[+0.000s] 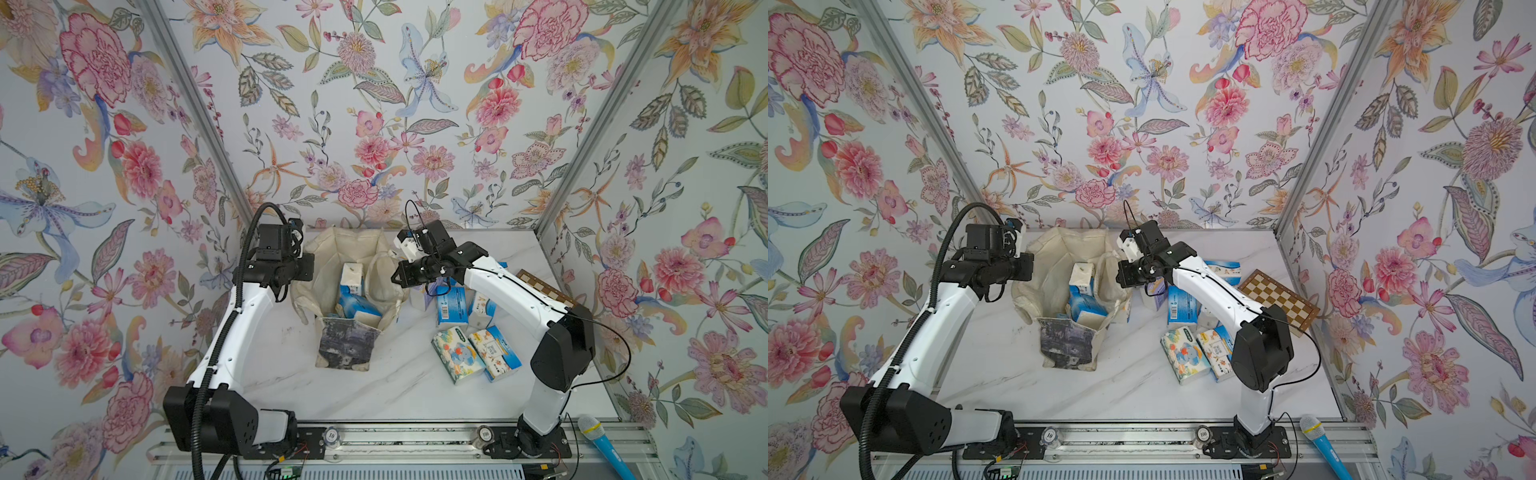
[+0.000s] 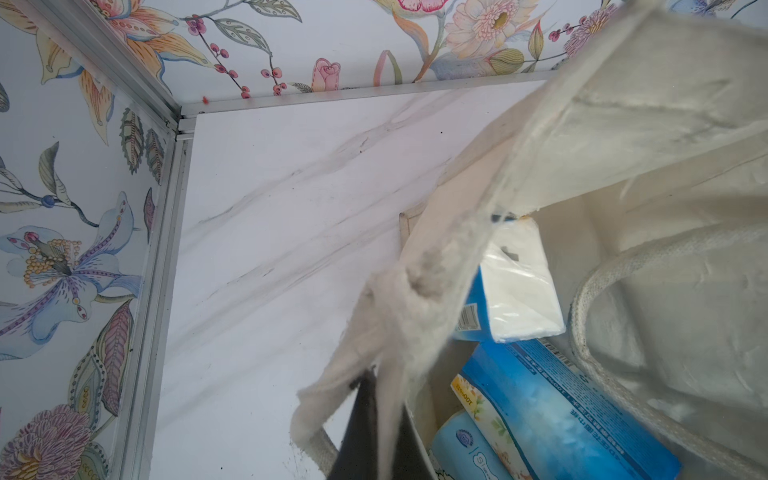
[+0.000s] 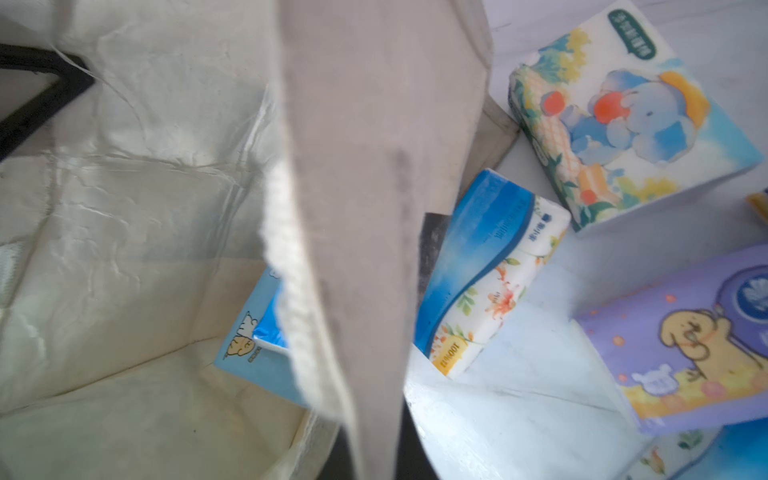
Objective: Put tissues into the canvas bag
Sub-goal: Adjust the canvas bag at the center of the board, then pick up the pack of facial tissues from the center of the board.
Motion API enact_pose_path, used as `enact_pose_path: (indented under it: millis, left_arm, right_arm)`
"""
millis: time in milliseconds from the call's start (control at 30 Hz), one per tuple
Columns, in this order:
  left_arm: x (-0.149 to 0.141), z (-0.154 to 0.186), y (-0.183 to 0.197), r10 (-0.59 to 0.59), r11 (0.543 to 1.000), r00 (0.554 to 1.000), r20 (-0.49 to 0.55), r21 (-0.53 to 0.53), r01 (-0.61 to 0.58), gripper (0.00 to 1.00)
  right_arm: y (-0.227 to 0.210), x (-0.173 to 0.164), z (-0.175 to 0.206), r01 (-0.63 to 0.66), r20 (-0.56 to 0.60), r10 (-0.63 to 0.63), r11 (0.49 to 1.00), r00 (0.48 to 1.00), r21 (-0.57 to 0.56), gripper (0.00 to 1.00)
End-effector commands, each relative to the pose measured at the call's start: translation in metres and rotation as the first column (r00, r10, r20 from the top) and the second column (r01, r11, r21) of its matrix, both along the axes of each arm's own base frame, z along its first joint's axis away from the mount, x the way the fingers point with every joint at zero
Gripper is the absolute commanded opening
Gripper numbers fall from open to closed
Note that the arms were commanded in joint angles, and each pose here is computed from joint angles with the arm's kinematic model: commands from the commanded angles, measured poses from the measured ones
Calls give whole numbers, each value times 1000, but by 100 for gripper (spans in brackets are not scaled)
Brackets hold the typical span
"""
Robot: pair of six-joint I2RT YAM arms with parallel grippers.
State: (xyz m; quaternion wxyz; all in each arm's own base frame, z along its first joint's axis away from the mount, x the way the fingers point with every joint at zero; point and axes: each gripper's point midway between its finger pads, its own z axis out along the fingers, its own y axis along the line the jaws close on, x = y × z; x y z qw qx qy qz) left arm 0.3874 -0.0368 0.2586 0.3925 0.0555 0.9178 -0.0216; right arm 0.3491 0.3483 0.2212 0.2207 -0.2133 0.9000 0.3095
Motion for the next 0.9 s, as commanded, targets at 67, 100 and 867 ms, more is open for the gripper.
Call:
enact_pose_path:
  millis: [67, 100, 867]
  left_arm:
    - [6, -11, -1, -12, 1000, 1000, -5, -6, 12, 0]
    - [6, -11, -2, -13, 1000, 1000, -3, -9, 13, 0]
    - [4, -10, 4, 15, 1000, 999, 42, 1, -15, 0]
  right_arm:
    - [2, 4, 23, -25, 86, 22, 999, 996, 26, 21]
    - [1, 4, 28, -33, 103, 30, 999, 994, 29, 25]
    - [-254, 30, -37, 580, 141, -567, 754, 812, -310, 70]
